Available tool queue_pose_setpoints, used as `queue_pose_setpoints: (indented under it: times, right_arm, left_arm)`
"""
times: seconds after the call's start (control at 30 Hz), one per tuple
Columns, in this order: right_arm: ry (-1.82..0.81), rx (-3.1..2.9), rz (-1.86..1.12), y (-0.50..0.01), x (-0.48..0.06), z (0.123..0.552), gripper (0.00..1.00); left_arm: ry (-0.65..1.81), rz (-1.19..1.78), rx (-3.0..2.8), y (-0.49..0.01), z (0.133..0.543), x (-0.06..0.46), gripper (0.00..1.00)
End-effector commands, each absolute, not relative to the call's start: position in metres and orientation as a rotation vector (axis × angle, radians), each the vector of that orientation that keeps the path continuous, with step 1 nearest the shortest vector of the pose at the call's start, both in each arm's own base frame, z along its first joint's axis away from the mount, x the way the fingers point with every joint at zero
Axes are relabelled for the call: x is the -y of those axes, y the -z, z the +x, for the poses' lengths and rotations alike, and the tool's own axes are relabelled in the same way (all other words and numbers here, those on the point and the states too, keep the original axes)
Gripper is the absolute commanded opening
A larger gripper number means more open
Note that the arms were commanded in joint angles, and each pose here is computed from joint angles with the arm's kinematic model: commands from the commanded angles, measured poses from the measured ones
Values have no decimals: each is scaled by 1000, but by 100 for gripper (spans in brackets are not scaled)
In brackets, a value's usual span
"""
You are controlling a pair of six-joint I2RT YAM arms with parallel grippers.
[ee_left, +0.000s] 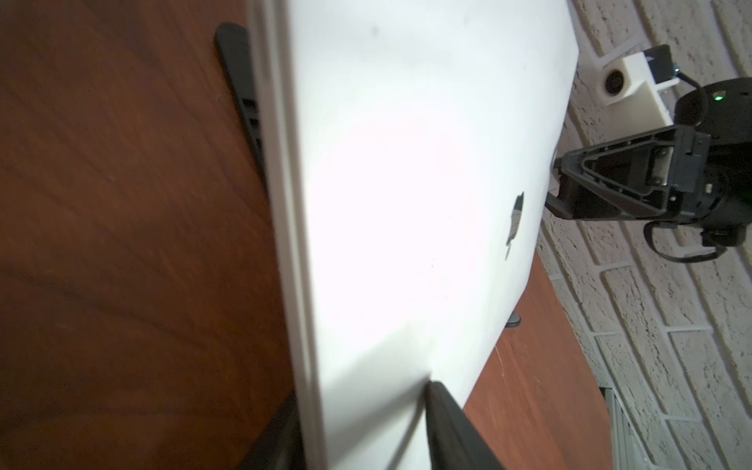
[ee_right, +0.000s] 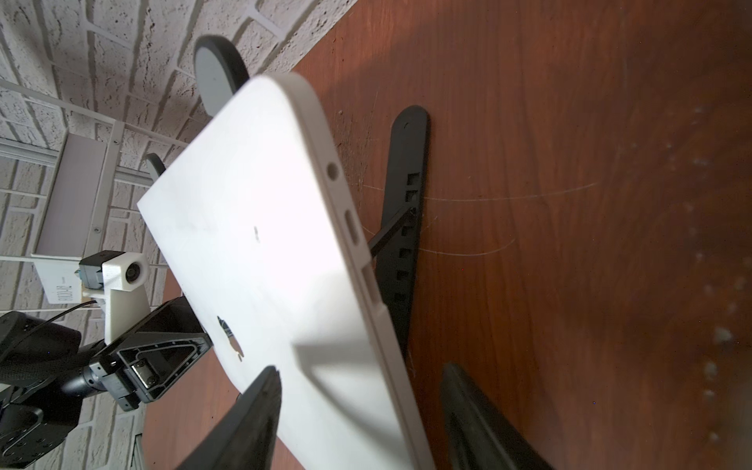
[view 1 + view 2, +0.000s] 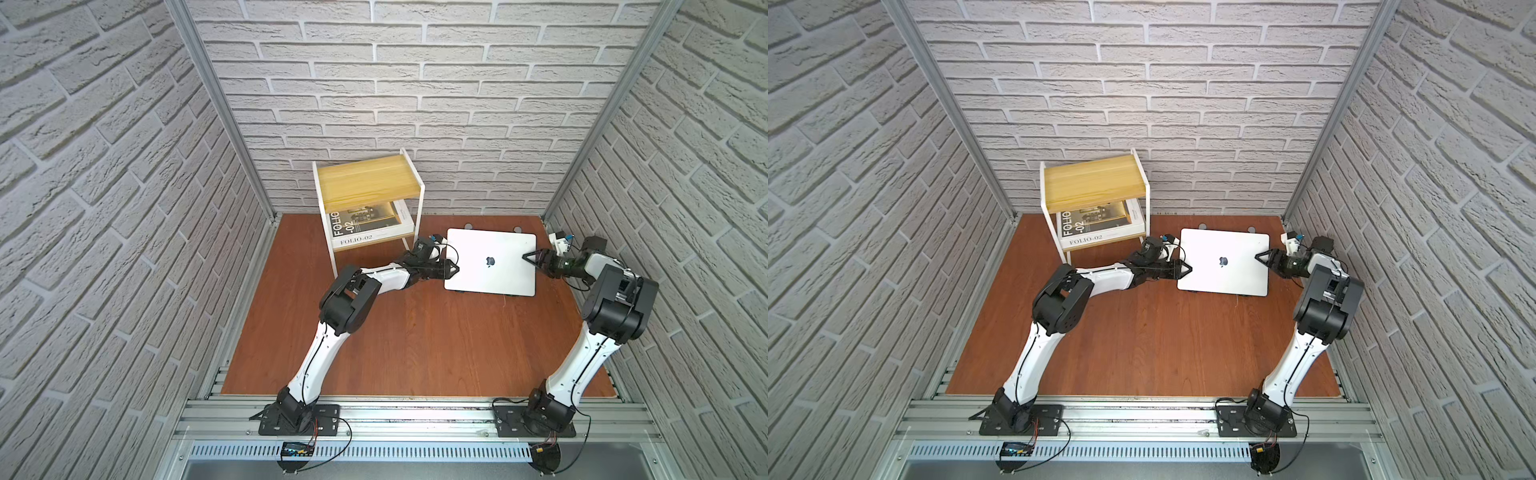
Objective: Close the laptop lid and set it aside
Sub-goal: Pick up the laptop from the computer stand.
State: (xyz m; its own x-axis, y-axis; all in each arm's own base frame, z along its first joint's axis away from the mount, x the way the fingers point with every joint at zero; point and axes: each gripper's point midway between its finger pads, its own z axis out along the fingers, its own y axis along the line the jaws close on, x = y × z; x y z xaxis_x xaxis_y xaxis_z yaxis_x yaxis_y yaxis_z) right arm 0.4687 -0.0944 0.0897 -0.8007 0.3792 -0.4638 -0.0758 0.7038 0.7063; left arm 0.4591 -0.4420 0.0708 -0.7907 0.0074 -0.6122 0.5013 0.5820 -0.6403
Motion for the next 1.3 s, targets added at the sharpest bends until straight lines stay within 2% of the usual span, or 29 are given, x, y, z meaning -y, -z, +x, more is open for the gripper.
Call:
queue_pose_setpoints:
  times: [0.0,0.2,0.4,0.77,1.1,1.2,1.27]
  right_arm:
    - [-1058,-2264,192,-106,88,469,61]
    - [-1092,-2221,173,-122,83,468,52]
    - [-1143,-2189,176,-132,77,467,43]
    - [-1285,-2126,105,-163,50,453,36]
    - [-1428,-1985,-57,-226,22,415,31]
    - [-1480,-1845,-184,-259,11,397,29]
    - [-1505,-1753,-156,-284,10,385,29]
  left_arm:
    - [1160,423,-2237,-69,462,448,42]
    - [1153,438,-2241,-74,462,449,31]
    - [1135,439,-2251,-76,462,446,25]
    - [1139,437,-2261,-84,462,446,24]
    - [1197,412,-2284,-96,458,438,24]
    - [1207,420,-2278,-105,454,439,23]
    - [1213,424,-2276,-110,452,439,23]
